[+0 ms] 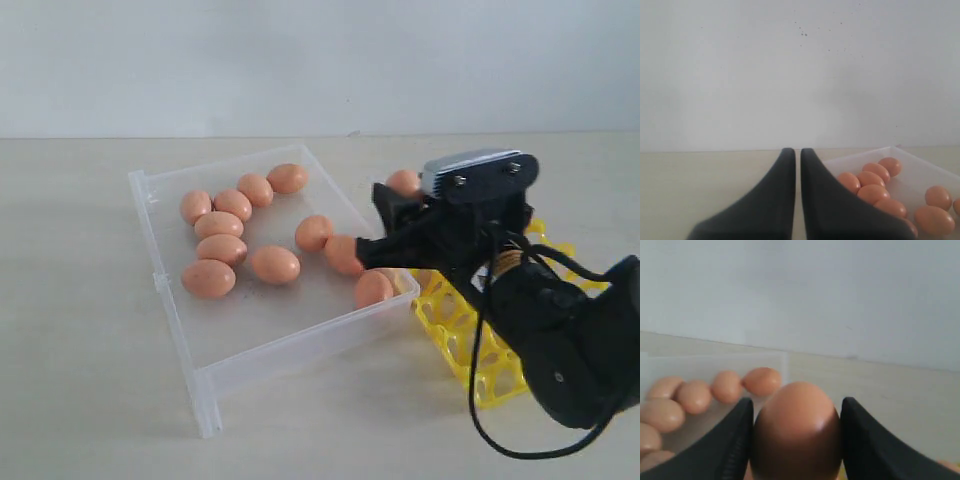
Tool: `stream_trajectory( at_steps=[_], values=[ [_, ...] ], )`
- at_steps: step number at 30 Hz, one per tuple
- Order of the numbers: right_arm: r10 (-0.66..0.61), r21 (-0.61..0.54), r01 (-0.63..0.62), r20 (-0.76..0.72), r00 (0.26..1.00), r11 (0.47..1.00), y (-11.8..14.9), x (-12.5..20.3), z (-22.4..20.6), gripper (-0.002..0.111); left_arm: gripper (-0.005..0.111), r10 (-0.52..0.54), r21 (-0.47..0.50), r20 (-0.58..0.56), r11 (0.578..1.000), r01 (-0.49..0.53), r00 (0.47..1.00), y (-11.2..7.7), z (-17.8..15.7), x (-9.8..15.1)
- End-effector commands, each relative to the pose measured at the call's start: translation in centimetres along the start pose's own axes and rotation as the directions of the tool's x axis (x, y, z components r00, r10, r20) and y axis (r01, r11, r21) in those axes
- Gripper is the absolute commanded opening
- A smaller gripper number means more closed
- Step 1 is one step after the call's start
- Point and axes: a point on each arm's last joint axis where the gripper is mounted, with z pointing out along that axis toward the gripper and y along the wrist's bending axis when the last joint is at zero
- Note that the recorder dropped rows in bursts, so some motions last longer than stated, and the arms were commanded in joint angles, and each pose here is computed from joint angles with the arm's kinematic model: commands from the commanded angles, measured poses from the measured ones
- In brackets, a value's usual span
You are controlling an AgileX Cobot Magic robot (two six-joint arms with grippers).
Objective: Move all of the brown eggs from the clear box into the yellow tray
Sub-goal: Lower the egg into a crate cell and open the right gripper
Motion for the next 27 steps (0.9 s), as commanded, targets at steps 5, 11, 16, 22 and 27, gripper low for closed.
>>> stream_trajectory(
  at_steps=[5, 11, 16, 22, 27],
  values=[
    [0.242, 0.074, -0.232, -0.176, 0.954, 0.97, -7.3, 1.4, -1.0, 0.0, 0.004, 0.0, -0.002, 0.013, 1.0, 0.0, 1.0, 0.0, 0.0, -0.2],
    [0.034, -0.384, -0.114, -0.211, 0.977, 0.916, -7.2, 0.4, -1.0, 0.0, 0.004, 0.0, -0.002, 0.013, 1.0, 0.0, 1.0, 0.0, 0.0, -0.2],
    [-0.098, -0.497, -0.04, -0.249, 0.964, 0.867, -7.1, 0.6, -0.2, 0.0, 0.004, 0.0, -0.002, 0.013, 1.0, 0.0, 1.0, 0.0, 0.0, -0.2],
    [-0.142, -0.48, 0.014, -0.233, 0.962, 0.877, -7.5, 1.4, 0.2, 0.0, 0.004, 0.0, -0.002, 0.013, 1.0, 0.0, 1.0, 0.0, 0.0, -0.2],
    [-0.122, -0.418, 0.003, -0.26, 0.958, 0.908, -8.2, 2.6, 0.7, 0.0, 0.004, 0.0, -0.002, 0.013, 1.0, 0.0, 1.0, 0.0, 0.0, -0.2]
  ],
)
